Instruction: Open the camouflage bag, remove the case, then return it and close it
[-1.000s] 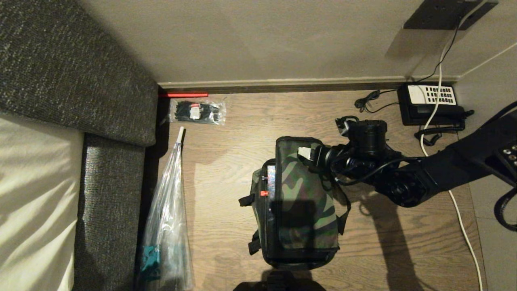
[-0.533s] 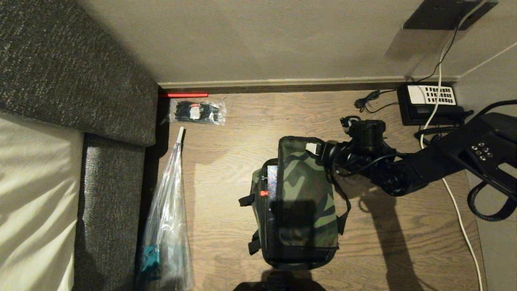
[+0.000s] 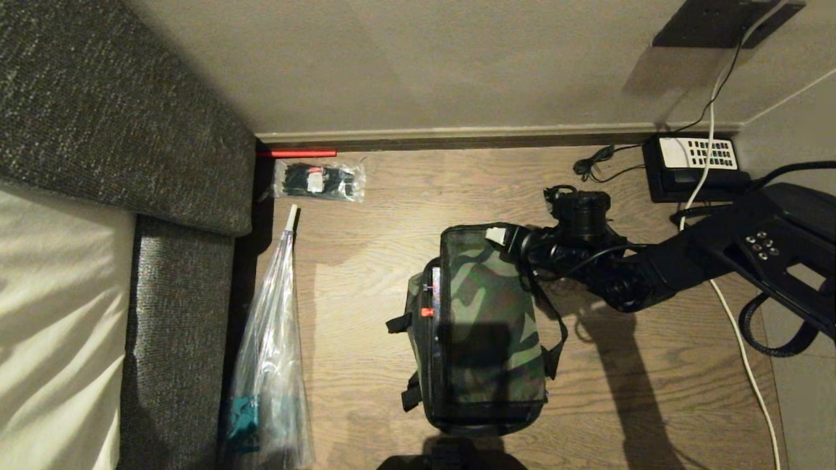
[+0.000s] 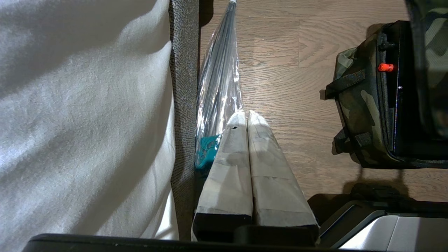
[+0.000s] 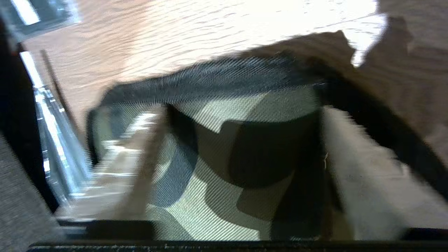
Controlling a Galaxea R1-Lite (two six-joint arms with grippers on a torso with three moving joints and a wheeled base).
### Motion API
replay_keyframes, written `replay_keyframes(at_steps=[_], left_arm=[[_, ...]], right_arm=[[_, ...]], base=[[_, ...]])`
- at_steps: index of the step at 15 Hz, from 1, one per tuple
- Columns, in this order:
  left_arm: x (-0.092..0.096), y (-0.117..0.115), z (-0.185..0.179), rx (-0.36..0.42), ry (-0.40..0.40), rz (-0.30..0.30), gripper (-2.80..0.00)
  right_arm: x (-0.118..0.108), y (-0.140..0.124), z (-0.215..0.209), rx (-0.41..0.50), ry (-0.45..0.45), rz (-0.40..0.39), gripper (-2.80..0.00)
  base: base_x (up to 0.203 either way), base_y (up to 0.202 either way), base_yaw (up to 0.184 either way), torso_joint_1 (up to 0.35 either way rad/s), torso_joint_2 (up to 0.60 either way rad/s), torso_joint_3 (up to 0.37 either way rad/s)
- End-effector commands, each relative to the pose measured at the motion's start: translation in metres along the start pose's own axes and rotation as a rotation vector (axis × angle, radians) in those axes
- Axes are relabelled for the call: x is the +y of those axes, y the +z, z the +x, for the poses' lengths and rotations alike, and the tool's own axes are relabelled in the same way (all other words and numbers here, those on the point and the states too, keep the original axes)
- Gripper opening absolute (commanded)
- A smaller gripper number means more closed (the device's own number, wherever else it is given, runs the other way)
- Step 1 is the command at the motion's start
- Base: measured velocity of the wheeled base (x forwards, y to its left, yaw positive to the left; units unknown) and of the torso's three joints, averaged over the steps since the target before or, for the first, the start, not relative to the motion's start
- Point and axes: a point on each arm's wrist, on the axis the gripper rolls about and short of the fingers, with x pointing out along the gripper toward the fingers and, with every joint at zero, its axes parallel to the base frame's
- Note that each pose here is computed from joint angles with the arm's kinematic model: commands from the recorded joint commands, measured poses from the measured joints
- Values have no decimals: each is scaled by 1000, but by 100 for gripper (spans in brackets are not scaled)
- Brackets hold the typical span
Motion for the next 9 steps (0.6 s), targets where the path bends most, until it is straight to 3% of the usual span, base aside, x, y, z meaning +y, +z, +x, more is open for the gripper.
replay_keyframes(at_steps=[1, 7, 9], left_arm=[[0, 0, 0, -3, 1, 0, -280], [0, 0, 0, -3, 0, 0, -280], [0, 0, 0, -3, 0, 0, -280]], right_arm=[[11, -2, -2, 1, 26, -5, -280], [15, -7, -3, 3, 30, -24, -280], [17, -3, -6, -19, 38, -73, -280]], base=[[0, 0, 0, 0, 0, 0], [0, 0, 0, 0, 0, 0], [0, 0, 0, 0, 0, 0]])
